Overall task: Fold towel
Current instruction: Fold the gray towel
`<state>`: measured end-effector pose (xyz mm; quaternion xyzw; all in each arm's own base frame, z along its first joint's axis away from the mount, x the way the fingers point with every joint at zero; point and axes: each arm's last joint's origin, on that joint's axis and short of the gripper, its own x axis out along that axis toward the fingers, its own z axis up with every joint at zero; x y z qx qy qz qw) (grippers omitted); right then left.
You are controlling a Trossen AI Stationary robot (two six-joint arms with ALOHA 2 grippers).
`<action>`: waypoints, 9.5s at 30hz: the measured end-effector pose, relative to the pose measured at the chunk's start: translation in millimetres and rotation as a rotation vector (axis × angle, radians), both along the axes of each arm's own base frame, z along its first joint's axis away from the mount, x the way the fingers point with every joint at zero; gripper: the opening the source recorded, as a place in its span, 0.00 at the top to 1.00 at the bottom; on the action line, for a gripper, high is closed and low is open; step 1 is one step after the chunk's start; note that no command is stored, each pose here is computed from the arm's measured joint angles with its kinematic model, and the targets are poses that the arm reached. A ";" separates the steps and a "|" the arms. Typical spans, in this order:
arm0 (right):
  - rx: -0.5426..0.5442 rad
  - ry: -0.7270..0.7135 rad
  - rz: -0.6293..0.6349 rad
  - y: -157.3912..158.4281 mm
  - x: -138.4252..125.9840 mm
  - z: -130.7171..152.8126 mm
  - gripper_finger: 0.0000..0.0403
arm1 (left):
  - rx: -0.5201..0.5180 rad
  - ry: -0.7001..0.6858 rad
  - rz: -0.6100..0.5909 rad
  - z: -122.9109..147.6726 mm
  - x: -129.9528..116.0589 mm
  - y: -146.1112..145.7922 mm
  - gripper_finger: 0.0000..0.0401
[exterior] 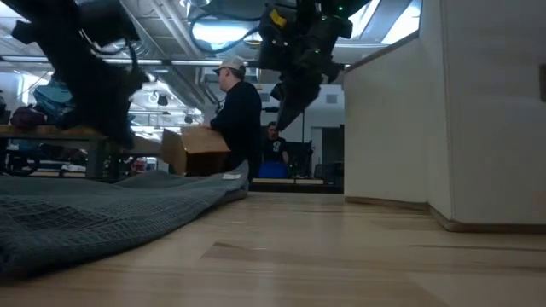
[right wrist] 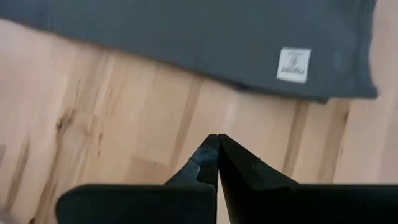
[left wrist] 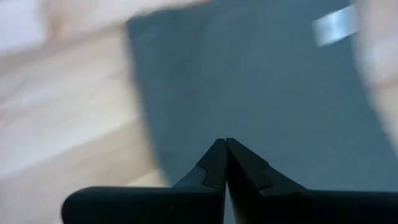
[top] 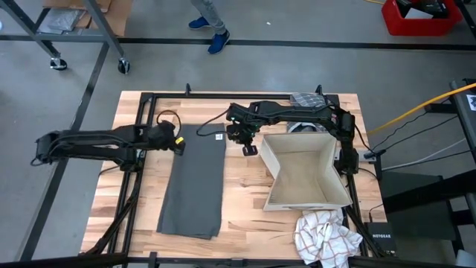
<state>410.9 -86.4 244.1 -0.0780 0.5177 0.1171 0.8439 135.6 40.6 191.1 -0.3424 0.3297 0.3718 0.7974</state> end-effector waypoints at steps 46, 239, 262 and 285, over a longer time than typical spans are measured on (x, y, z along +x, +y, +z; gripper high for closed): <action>-0.247 -0.105 0.407 189.2 4.8 31.4 0.96 | -0.589 0.394 -0.480 -36.8 3.3 -96.3 1.00; -0.165 0.073 0.343 238.9 30.0 -31.3 0.60 | 0.207 0.093 -1.397 -15.3 17.5 -109.7 0.51; -0.308 0.023 0.461 301.9 28.2 -83.5 0.60 | 0.602 0.222 -1.804 -56.1 30.2 -159.3 0.51; -0.291 0.017 0.446 299.1 37.9 -102.9 0.60 | 0.691 0.175 -1.770 -59.9 38.2 -167.5 0.53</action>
